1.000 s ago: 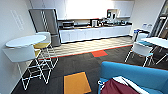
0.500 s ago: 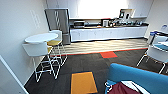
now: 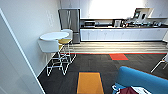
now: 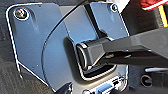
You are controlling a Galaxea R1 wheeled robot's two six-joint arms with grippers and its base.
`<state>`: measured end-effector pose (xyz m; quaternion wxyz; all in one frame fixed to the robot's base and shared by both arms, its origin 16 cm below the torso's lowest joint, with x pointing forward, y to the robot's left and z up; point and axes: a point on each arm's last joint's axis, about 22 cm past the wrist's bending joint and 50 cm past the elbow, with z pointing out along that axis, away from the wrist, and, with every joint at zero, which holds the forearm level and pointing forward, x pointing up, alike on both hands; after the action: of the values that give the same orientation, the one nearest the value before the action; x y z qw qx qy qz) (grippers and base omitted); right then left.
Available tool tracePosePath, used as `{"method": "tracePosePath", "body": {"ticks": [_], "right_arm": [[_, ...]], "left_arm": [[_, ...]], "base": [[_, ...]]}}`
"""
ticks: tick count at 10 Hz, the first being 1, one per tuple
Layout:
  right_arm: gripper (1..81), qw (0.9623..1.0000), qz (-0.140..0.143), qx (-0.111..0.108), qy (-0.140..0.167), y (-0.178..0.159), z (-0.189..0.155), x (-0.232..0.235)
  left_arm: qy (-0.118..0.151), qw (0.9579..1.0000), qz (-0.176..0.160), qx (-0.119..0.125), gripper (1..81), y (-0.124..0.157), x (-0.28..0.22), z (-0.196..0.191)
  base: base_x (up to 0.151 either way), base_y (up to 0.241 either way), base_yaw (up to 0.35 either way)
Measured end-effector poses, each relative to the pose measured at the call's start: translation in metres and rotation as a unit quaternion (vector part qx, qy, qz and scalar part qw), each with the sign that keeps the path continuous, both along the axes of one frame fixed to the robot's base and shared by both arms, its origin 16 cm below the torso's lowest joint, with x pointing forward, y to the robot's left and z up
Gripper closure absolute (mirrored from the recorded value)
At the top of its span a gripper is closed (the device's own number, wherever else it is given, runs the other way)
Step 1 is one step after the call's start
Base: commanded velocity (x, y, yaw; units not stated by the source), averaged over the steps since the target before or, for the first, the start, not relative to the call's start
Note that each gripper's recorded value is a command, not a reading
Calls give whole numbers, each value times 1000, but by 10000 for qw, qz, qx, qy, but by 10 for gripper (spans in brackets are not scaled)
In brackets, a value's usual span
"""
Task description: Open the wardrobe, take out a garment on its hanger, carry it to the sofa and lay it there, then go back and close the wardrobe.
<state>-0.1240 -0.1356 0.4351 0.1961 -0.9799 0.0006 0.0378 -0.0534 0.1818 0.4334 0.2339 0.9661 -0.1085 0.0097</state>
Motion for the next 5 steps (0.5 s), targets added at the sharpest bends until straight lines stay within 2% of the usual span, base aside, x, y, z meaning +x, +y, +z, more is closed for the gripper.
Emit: {"method": "tracePosePath", "body": {"ticks": [5], "right_arm": [[10,10000,2,-16,-10,-2,-1,1]], "left_arm": [[11,10000,-27,-20,10,-4,-3,0]], "base": [[0,0,299]]}}
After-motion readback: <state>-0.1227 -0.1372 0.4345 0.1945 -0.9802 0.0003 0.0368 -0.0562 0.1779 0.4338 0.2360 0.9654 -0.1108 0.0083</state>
